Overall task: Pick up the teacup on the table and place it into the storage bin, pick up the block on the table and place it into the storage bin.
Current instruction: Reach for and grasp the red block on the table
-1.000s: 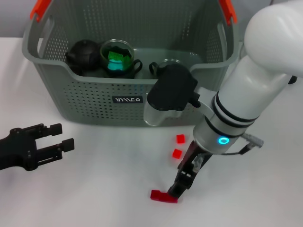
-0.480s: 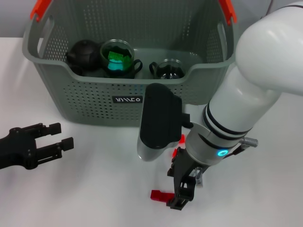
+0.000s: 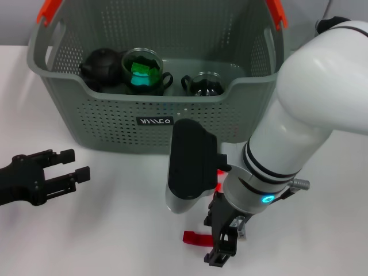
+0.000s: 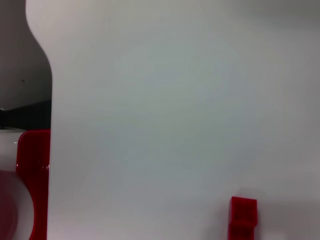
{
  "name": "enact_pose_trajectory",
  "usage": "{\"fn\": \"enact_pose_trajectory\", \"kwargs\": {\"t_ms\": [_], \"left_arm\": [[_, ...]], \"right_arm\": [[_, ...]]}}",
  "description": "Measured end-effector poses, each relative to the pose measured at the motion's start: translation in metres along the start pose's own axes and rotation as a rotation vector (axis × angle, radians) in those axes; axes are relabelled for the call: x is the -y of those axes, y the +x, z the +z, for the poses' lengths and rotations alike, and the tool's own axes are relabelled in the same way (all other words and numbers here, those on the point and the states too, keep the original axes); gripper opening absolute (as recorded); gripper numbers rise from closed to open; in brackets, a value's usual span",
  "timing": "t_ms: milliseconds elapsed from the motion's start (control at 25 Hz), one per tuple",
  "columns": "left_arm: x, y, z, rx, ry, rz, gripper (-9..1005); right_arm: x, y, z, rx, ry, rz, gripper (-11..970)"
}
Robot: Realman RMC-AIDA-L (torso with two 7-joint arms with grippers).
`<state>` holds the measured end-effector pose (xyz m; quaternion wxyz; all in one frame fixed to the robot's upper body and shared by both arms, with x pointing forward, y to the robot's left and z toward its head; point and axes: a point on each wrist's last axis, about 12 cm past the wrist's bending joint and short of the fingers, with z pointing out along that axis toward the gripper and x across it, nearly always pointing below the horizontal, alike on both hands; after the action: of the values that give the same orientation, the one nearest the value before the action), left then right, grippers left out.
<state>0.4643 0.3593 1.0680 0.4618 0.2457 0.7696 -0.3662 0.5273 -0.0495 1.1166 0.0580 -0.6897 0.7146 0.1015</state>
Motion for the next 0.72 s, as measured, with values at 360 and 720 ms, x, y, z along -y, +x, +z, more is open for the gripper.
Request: {"fn": "enact_pose_trajectory", "kwargs": {"t_ms": [360, 720], "left_arm": [[0.0001, 0.0002, -0.0002, 0.000, 0.000, -0.002, 658], [0.0001, 0.0002, -0.0002, 0.000, 0.000, -0.002, 658]], "right_arm": [[0.0009, 0.0011, 0.0048, 0.001, -0.016, 0.020, 616], [0.0023, 0.0010, 0.0044, -0.004, -0.017, 0.051, 571]]}}
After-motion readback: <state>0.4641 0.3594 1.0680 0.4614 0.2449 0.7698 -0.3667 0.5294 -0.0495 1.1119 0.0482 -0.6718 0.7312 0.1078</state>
